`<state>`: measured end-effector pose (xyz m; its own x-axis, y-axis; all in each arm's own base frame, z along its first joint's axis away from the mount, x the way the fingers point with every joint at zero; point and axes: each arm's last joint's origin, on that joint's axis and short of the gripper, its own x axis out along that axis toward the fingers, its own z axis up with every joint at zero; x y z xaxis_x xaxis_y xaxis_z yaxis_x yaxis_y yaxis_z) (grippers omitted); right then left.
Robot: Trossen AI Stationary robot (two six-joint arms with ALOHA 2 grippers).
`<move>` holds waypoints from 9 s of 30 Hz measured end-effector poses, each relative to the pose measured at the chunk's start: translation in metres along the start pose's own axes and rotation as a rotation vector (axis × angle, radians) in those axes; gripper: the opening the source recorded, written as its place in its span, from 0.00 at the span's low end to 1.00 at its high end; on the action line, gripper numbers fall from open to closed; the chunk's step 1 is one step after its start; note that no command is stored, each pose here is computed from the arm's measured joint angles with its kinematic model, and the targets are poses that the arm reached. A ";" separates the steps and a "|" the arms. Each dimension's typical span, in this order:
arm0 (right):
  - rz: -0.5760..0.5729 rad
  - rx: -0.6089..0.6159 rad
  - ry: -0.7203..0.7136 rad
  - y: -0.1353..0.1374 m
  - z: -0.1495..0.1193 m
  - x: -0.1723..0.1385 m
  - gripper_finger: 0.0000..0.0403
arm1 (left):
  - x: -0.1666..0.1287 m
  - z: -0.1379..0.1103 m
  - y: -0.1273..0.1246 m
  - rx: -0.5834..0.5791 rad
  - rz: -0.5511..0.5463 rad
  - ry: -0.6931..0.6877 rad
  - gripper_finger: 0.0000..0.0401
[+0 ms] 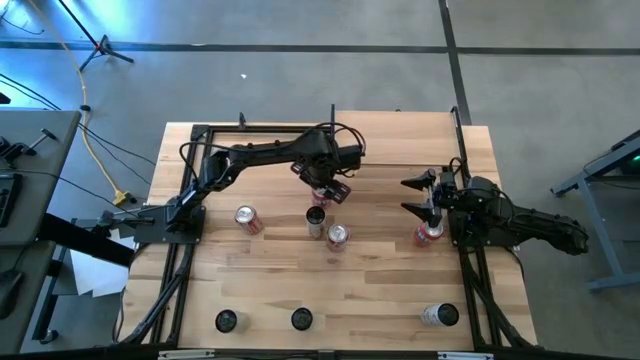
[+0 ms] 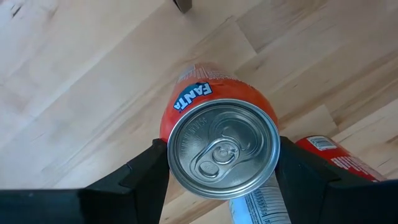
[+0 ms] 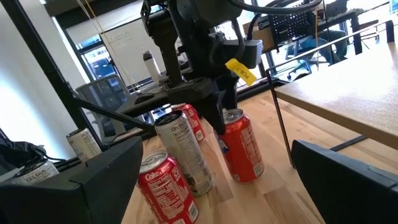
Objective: Place canned beverage on shelf
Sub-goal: Move the left red soda can to the middle of the table, then put the top the white yellow soda can on the shelf
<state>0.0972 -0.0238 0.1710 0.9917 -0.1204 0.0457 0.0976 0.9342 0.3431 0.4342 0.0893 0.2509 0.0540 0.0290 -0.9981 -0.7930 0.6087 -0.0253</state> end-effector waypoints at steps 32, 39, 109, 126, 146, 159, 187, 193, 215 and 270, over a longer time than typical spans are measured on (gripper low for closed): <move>-0.001 0.000 0.002 0.000 0.000 0.000 0.99 | -0.082 -0.047 -0.007 0.008 0.038 -0.190 0.79; -0.002 0.000 0.004 0.000 0.000 0.000 0.99 | -0.103 -0.102 -0.005 -0.132 0.099 -0.322 0.79; -0.017 0.008 0.045 -0.002 -0.004 0.000 0.99 | 0.021 -0.172 -0.072 -0.324 0.051 -0.707 0.86; -0.020 0.009 0.053 -0.002 -0.005 0.000 0.99 | 0.020 -0.170 -0.077 -0.400 -0.025 -0.686 0.53; -0.020 0.009 0.053 -0.002 -0.005 0.000 0.99 | -0.061 -0.166 -0.077 -0.235 0.008 -0.670 0.53; -0.020 0.009 0.052 -0.002 -0.005 0.000 0.99 | -0.127 -0.125 -0.063 -0.011 -0.035 -0.778 0.53; -0.020 0.010 0.053 -0.002 -0.005 0.000 0.99 | -0.123 0.021 0.023 0.107 -0.058 -0.834 0.53; -0.021 0.010 0.053 -0.002 -0.005 0.000 0.99 | -0.107 0.048 0.039 0.106 -0.088 -0.803 0.53; -0.023 0.097 0.055 -0.002 -0.005 0.001 0.99 | -0.105 0.068 0.057 0.146 -0.100 -0.820 0.52; -0.024 0.097 0.054 -0.002 -0.005 0.001 0.99 | -0.097 0.104 0.087 0.181 -0.128 -0.870 0.53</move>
<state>0.0980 -0.0240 0.1655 0.9925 -0.1212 -0.0135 0.1150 0.8941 0.4328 0.4229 0.2222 0.3515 0.6346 0.4978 -0.5912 -0.6454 0.7621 -0.0509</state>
